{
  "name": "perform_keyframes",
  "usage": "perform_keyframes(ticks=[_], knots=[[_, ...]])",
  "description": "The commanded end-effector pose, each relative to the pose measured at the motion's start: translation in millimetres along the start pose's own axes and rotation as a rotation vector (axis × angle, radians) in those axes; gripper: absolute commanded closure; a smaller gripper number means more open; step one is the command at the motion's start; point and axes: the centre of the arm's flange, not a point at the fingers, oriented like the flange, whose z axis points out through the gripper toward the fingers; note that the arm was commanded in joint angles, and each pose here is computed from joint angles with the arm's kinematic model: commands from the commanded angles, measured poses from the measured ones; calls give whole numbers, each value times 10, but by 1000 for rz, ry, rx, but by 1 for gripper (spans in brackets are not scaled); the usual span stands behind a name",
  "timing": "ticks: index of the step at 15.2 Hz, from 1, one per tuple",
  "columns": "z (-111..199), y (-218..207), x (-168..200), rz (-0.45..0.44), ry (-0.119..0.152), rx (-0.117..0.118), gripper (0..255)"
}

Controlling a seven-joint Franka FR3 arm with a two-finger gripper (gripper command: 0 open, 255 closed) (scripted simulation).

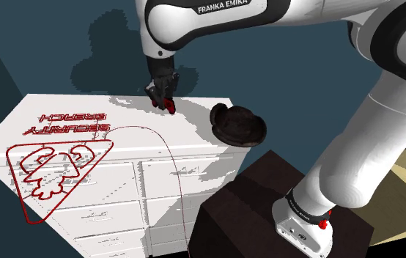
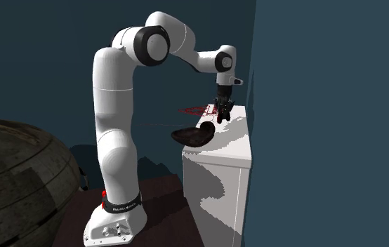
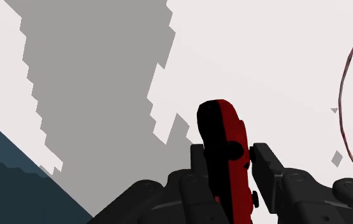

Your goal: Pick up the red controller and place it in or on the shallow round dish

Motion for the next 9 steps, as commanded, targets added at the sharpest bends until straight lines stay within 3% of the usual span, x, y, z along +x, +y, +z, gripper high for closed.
perform_keyframes(ticks=[1, 9], knots=[[-110, 5, -9, 0, 0, 0, 255], [-530, 24, -46, 0, 0, 0, 255]])
